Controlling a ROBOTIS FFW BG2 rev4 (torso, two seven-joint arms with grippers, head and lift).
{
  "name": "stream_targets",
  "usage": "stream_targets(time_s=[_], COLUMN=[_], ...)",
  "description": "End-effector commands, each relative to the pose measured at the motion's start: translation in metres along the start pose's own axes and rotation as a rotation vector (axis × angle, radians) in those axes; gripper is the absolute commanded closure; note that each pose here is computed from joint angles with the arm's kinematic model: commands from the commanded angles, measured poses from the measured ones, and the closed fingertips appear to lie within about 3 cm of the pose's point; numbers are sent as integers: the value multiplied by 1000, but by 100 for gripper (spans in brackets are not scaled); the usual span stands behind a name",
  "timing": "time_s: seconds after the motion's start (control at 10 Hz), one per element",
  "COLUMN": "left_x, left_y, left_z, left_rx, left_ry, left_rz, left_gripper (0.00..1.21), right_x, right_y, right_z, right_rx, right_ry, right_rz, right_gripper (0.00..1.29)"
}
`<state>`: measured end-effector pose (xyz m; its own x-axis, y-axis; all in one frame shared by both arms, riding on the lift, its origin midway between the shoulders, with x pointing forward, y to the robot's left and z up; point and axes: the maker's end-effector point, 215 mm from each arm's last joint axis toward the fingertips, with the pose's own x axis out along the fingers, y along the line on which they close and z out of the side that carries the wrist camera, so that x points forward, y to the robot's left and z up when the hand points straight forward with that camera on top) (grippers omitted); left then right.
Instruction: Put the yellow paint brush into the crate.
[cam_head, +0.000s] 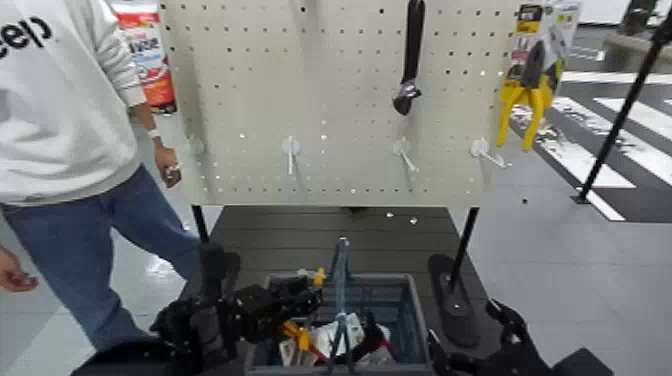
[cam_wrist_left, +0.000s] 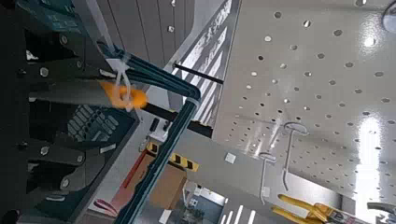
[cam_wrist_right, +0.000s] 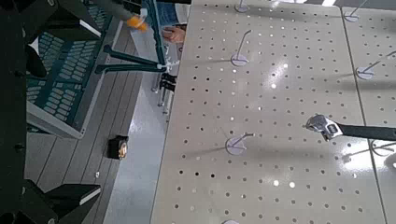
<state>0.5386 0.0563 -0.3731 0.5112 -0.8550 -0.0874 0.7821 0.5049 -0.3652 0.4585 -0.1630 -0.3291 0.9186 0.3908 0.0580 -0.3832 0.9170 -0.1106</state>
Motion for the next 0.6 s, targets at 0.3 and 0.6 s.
stream_targets(time_s=[0.3,0.6], left_x=[1,1], left_y=[0,0], left_z=[2,3], left_rx=[12,16], left_ry=[4,5], left_rz=[0,1], left_gripper=[0,0], right_x=[0,0], right_y=[-1,-1], right_z=[0,0], right_rx=[-1,-2], right_ry=[0,0], right_rz=[-1,-1], right_gripper=[15,15])
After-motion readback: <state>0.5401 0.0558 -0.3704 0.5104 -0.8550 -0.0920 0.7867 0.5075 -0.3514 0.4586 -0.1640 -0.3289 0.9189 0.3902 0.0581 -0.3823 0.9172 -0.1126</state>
